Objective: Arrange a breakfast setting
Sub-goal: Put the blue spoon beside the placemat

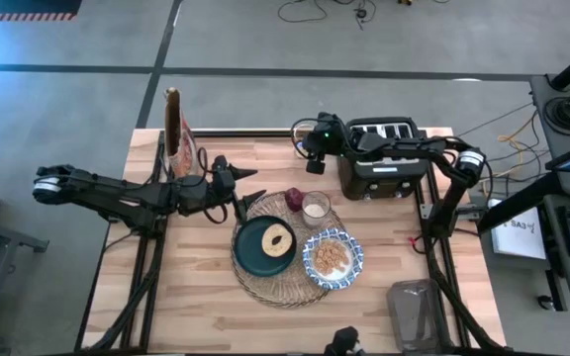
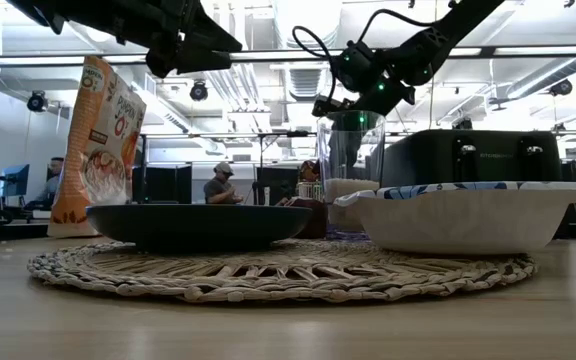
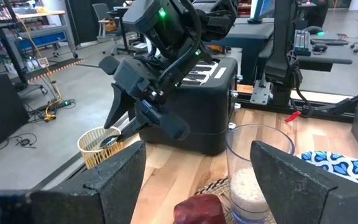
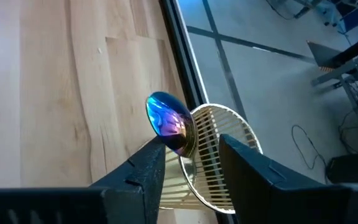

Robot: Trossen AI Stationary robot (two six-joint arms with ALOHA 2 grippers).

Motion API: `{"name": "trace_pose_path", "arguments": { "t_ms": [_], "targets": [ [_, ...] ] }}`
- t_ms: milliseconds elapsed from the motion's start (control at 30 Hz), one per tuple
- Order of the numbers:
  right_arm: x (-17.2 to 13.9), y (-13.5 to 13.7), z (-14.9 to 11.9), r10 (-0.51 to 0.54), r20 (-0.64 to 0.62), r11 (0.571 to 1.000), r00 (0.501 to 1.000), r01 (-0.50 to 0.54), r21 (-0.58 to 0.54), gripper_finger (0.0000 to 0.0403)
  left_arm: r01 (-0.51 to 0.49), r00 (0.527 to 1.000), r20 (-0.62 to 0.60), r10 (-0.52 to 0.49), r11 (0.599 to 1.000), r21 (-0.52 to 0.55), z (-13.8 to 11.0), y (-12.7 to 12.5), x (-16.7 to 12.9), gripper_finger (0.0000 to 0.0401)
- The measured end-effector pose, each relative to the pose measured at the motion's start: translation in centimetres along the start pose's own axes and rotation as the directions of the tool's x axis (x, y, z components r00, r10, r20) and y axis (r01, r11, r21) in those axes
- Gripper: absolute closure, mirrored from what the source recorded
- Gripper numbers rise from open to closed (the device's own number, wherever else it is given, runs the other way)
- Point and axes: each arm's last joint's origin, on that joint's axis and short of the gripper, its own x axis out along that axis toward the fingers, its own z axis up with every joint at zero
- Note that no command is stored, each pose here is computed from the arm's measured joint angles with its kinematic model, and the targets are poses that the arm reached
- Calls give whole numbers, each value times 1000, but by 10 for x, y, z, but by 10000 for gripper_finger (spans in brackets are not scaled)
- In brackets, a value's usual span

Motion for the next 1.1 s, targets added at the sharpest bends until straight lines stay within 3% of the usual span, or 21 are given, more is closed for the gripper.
{"name": "trace_pose_path", "arguments": {
  "t_ms": [833,1100],
  "targets": [
    [17,0,-4,-14,46,1000,999,14,-9,344,-20,1000,-8,20,1000,17,-1,4,2,129],
    [16,0,-4,-11,41,1000,999,10,5,321,-21,1000,-8,21,1000,17,-1,4,2,129]
  ]
}}
